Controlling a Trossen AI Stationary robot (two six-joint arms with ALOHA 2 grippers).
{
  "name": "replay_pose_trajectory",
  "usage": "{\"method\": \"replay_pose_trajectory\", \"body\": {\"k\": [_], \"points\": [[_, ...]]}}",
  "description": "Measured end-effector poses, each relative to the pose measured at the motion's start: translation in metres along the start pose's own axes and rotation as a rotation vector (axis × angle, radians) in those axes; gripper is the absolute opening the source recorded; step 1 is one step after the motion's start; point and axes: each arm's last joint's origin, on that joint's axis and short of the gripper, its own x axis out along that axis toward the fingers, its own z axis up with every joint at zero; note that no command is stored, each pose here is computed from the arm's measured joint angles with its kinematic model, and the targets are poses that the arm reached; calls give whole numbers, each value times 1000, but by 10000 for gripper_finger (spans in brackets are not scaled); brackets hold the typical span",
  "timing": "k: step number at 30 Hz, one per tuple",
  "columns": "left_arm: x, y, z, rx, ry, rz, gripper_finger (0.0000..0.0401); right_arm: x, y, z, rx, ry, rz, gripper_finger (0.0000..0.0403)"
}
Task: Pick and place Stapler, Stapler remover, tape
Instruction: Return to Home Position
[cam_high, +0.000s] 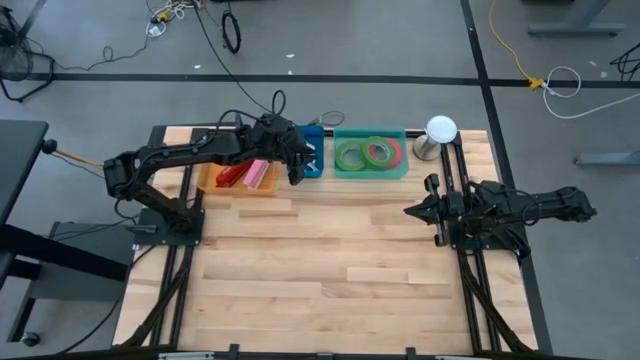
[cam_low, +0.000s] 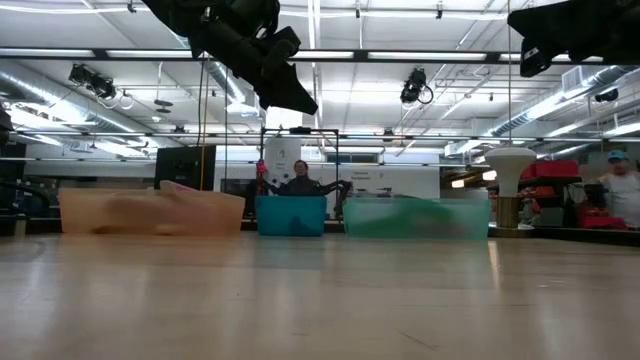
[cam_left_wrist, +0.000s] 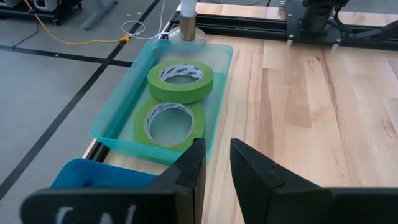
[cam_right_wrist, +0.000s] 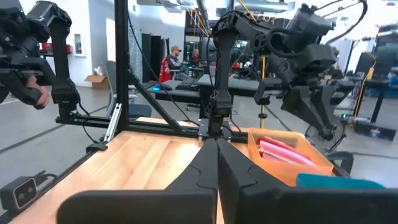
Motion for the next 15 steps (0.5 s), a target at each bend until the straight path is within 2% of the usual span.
{"method": "replay_pose_trajectory", "body": {"k": [11, 15], "points": [[0, 1, 0, -1, 6, 44, 76, -1, 3, -5, 4, 45, 92, 0], [0, 1, 0, -1, 7, 45, 75, 1, 4, -16, 20, -5, 97, 0]]}}
